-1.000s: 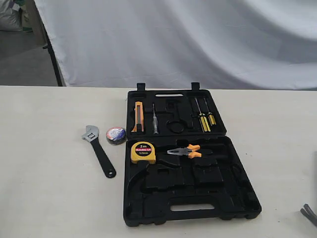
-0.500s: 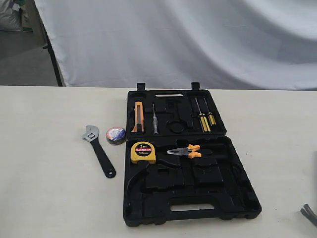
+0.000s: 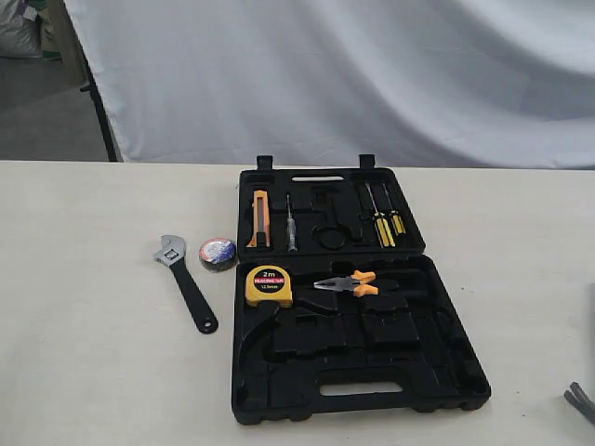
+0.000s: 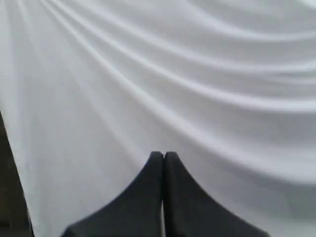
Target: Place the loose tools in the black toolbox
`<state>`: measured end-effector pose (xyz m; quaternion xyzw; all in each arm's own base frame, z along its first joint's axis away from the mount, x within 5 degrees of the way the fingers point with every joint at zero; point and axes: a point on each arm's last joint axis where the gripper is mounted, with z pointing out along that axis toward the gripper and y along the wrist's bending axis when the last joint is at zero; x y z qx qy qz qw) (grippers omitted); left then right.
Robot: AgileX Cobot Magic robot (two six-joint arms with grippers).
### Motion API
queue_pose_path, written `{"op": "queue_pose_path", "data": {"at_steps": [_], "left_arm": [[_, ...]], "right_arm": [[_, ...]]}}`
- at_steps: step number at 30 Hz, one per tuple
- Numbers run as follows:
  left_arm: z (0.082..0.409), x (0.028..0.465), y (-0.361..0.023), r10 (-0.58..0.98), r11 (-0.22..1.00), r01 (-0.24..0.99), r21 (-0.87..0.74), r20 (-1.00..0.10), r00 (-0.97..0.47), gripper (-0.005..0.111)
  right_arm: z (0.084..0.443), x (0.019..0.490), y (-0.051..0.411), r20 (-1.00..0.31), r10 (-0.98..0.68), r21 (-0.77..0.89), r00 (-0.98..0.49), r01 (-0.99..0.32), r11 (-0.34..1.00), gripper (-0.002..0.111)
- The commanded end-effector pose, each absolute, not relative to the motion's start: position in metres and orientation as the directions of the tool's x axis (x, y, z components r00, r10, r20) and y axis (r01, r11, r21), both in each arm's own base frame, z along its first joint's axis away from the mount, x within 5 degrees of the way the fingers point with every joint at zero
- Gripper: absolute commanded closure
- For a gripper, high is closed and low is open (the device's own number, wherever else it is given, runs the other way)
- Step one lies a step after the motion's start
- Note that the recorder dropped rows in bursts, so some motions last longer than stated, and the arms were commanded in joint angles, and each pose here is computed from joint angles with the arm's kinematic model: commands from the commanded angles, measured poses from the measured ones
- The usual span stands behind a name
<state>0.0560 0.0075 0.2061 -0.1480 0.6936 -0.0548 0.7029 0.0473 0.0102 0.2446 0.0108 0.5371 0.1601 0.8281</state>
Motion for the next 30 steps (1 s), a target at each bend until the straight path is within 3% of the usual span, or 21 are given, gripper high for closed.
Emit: {"op": "queue_pose_path", "data": {"at_steps": [1,8,12,16,21,26,30], "left_arm": [[0.208,0.055,0.009,-0.280,0.947,-0.149,-0.284,-0.959,0.051,0.106],[0.208,0.055,0.009,-0.280,0.947,-0.149,-0.284,-0.959,0.051,0.106],[0.208,0.055,0.009,-0.280,0.947,-0.149,-0.284,-0.959,0.051,0.106],[0.208,0.055,0.009,-0.280,0.947,-0.149,-0.284,-0.959,0.051,0.106],[0.208,0.055,0.009,-0.280,0.947,-0.149,-0.284,-0.959,0.051,0.106],[0.208,0.055,0.009,-0.280,0.947,-0.149,-0.284,-0.959,0.051,0.106],[0.208,0.055,0.009,-0.280,0.947,-0.149,-0.284,-0.959,0.051,0.106]], "right_arm": [[0.261,0.036,0.012,-0.763,0.377,0.203,0.524,-0.360,0.911,0.109],[0.262,0.035,0.011,-0.758,0.363,0.192,0.542,-0.346,0.918,0.109],[0.277,0.035,0.006,-0.760,0.432,0.295,0.486,-0.334,0.895,0.109],[0.286,0.052,0.007,-0.863,0.392,0.320,0.318,-0.256,0.912,0.109],[0.274,0.107,0.015,-0.947,0.322,0.315,0.021,-0.157,0.936,0.109],[0.244,0.158,0.020,-0.919,0.234,0.263,-0.318,-0.052,0.963,0.109],[0.222,0.180,0.022,-0.862,0.169,0.204,-0.479,-0.022,0.979,0.109]]}}
